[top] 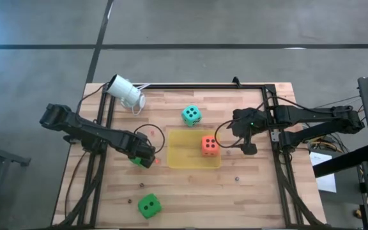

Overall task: Pick & Place Dice
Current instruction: Put the top big green dice into the yellow bin

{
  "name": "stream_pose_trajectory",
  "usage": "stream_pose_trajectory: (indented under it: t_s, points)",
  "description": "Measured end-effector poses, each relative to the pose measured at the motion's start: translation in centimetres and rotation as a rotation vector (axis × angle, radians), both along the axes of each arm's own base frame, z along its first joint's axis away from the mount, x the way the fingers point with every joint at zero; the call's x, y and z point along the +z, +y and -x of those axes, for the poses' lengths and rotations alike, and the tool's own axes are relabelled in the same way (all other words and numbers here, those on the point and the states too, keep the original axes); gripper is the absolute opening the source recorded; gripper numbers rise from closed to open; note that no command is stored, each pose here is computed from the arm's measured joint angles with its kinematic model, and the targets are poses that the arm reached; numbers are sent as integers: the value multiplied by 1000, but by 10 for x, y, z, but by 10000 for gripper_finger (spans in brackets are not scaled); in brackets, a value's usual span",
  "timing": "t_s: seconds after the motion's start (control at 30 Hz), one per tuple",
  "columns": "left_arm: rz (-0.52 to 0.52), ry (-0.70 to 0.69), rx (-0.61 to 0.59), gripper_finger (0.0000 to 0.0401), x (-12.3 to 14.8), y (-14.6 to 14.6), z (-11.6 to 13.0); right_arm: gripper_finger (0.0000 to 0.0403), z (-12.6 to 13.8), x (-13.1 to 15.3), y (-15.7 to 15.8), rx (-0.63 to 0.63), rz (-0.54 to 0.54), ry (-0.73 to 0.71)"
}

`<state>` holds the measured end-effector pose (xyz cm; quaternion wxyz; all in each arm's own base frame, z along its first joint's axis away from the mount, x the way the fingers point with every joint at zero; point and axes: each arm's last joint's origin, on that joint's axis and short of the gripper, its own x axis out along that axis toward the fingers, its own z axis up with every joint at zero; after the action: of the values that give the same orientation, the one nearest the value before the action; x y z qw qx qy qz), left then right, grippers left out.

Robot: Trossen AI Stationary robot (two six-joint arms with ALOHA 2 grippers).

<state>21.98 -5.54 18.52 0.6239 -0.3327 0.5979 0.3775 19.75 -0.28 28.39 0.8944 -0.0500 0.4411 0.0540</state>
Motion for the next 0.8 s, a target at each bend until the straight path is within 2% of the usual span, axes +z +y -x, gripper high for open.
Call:
stream_pose_trajectory:
  t_s: [0.27, 0.43, 0.63, 0.8]
  points:
    - [4, -23, 11, 334, 6, 1, 5, 400, 0, 0, 0, 0, 0, 0]
    - [-8, -30, 1, 333, 22, 2, 7, 400, 0, 0, 0, 0, 0, 0]
    - [-61, -65, -64, 334, 48, 2, 0, 400, 0, 0, 0, 0, 0, -5]
    - [-122, -136, -169, 334, 72, 3, -10, 400, -1, 1, 0, 0, 0, -12]
